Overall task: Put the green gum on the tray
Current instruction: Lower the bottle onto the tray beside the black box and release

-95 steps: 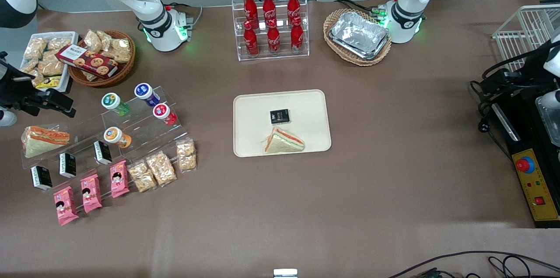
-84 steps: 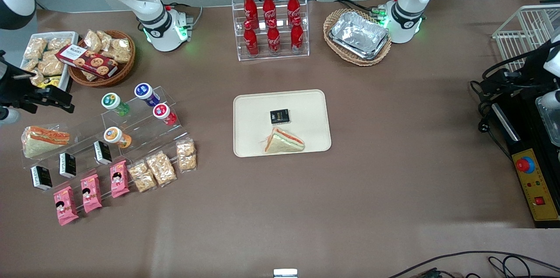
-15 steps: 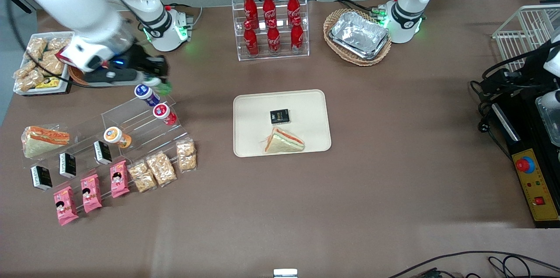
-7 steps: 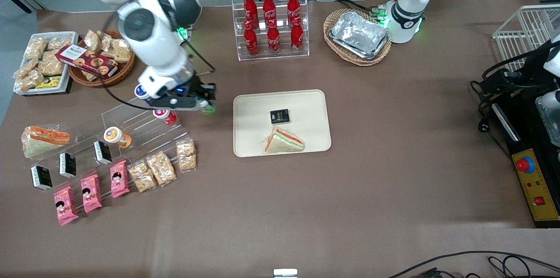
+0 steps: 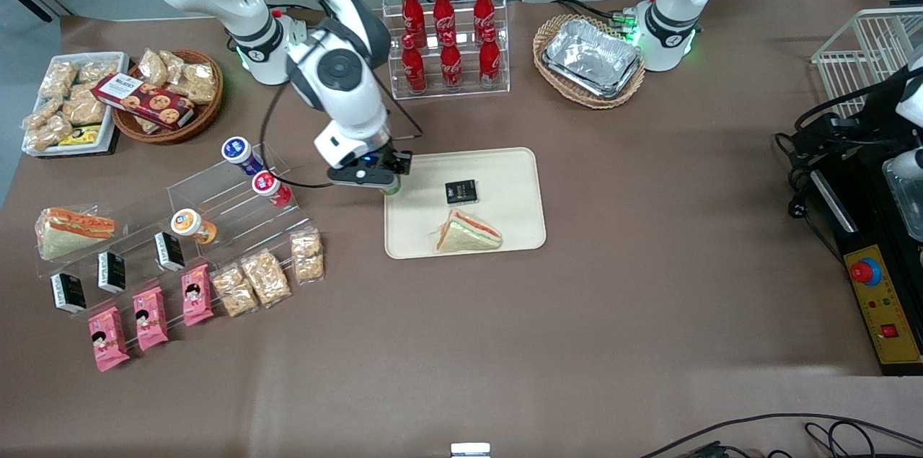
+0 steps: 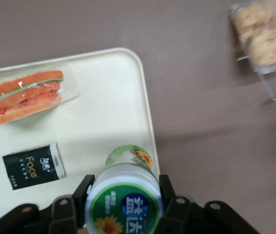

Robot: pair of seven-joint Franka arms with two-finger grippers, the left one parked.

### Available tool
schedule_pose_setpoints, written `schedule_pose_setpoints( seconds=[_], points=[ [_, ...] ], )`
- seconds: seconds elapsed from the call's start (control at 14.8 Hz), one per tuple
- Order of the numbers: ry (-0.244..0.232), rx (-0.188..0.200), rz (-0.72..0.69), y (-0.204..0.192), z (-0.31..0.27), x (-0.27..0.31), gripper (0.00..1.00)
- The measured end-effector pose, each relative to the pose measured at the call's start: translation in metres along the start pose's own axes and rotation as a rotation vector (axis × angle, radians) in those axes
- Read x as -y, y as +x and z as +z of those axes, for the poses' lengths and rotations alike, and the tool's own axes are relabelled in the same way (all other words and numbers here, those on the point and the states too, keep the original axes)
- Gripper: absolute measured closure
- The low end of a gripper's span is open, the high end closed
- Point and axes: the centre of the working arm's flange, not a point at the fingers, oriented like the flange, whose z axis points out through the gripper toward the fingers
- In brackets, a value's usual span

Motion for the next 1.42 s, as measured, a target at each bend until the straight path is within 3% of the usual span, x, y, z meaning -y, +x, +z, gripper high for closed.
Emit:
schedule_pose_setpoints(
  seconds=[0.61, 0.95, 1.15, 1.42],
  points=[
    [0.029, -0.027, -0.024, -0.022, 0.091, 0.02, 0.39],
    [0.023, -0.023, -0.024, -0.024, 0.095, 0.02, 0.0],
    [0.01, -0.025, -0.009, -0.01, 0.069, 0.015, 0.0],
    [0.015, -0.043, -0.017, 0.036, -0.032, -0.021, 0.0]
  ],
)
